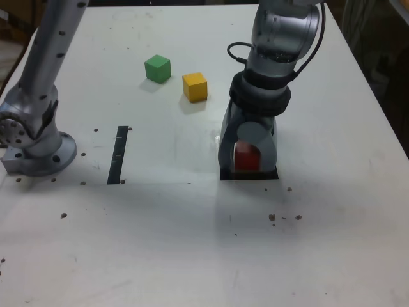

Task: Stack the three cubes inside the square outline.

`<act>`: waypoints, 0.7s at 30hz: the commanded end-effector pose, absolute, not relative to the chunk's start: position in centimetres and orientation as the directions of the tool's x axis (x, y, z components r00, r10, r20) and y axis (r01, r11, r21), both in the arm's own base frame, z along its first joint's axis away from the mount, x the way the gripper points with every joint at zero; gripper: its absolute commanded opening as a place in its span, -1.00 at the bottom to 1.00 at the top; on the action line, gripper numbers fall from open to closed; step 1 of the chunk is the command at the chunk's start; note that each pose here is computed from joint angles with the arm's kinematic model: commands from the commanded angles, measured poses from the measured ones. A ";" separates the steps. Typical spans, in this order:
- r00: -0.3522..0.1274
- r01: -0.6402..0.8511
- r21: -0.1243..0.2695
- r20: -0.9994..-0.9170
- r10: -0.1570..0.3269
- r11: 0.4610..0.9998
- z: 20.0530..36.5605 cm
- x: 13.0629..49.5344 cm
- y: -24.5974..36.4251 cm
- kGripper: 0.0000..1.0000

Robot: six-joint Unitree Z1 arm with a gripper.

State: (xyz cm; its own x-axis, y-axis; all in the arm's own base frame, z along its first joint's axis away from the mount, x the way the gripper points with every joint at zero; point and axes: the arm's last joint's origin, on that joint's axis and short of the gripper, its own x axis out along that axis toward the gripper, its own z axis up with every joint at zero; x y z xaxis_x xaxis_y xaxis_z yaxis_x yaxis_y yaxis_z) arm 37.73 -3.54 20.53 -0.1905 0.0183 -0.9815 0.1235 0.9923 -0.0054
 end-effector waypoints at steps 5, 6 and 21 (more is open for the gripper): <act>-0.147 0.118 0.059 -0.986 0.076 0.991 25.1 35.2 -3.1 0.94; -0.138 0.118 0.069 -0.987 0.086 0.991 25.9 34.7 -2.9 0.96; -0.177 -0.166 0.123 -0.980 0.093 0.979 29.0 27.4 10.3 0.99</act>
State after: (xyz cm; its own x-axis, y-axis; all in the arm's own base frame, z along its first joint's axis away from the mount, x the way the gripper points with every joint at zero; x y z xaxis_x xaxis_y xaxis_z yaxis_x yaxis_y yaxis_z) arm 28.29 7.15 29.13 -0.1736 0.1087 -0.9788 -0.0606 0.9908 0.1208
